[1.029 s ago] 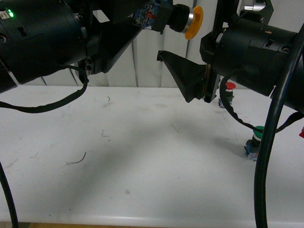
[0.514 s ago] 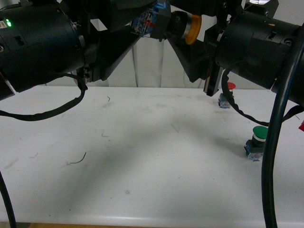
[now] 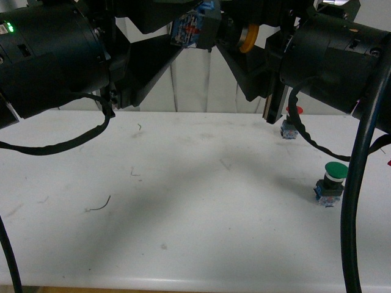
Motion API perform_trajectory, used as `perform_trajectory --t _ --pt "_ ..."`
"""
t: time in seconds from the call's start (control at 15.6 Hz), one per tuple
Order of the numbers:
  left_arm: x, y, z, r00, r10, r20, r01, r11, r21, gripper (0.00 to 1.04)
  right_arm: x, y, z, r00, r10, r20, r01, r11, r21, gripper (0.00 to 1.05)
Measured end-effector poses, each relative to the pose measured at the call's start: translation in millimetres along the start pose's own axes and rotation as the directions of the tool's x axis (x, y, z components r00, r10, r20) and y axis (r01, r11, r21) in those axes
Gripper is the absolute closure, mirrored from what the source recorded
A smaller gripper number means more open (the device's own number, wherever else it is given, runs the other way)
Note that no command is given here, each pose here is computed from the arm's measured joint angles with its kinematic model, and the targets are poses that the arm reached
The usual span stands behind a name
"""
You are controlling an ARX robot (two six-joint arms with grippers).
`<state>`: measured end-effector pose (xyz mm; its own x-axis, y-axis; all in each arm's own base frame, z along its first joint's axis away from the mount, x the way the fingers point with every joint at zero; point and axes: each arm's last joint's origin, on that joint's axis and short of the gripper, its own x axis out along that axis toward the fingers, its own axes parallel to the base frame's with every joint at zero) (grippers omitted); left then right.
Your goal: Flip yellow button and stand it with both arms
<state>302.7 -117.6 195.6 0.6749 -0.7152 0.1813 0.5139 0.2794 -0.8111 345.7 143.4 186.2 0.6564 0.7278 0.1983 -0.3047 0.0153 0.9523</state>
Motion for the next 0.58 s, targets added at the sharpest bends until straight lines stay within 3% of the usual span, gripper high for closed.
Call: perform_trajectory --t 0.32,0.58 --pt "-15 -5 17 0.998 0.005 0.061 -0.007 1.000 0.026 0.05 -6 -4 8 0.999 -0.022 0.026 0.023 1.000 -0.019 0.72" --pt "-56 -13 43 0.983 0.058 0.174 -0.077 0.991 0.106 0.07 -12 -3 19 0.999 -0.023 0.049 0.024 0.999 -0.029 0.72"
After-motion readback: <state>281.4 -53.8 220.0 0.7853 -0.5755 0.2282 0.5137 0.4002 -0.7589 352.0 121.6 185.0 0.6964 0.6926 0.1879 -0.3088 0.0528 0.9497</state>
